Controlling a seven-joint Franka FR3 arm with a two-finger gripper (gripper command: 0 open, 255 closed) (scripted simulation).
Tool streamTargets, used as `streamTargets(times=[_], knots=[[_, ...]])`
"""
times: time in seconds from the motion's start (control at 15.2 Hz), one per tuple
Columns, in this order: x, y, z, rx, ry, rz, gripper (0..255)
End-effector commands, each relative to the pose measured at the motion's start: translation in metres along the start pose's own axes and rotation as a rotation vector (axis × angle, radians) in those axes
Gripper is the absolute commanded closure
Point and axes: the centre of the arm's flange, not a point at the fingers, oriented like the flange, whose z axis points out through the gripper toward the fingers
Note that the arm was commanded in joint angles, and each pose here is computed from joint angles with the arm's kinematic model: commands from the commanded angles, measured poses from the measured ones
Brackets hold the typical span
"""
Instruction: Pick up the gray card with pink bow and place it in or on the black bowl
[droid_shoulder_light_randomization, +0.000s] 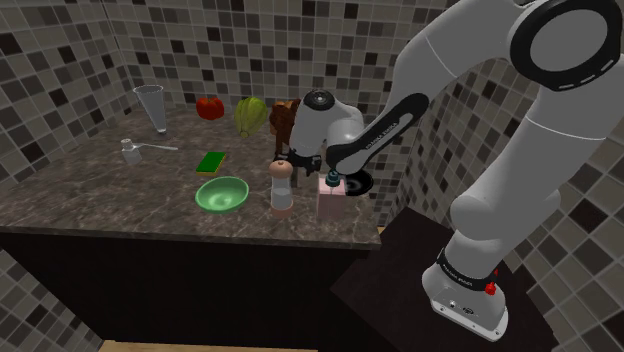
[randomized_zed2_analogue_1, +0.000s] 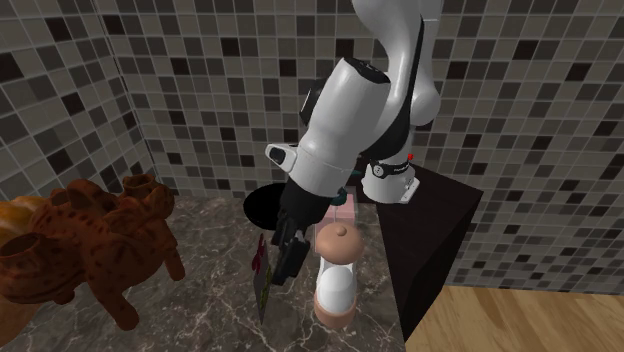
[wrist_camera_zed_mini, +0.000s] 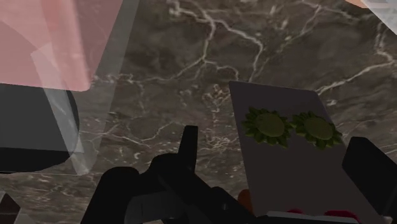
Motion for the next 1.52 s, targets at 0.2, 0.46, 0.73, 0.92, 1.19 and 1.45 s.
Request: streamTargets(times=[0.2,0.46,0.73,0.92,1.19,1.45], knots=[[0.000,0.000,0.002,0.000,0.000,0.000,0],[0.000,0.000,0.002,0.000,0.000,0.000,255],[0.000,0.000,0.002,0.000,0.000,0.000,255],[0.000,0.000,0.002,0.000,0.000,0.000,255],[0.005,-0.002,-0.007,0.000,0.000,0.000,255],[0.013,-0.004,-0.026,0.000,0.000,0.000,255]])
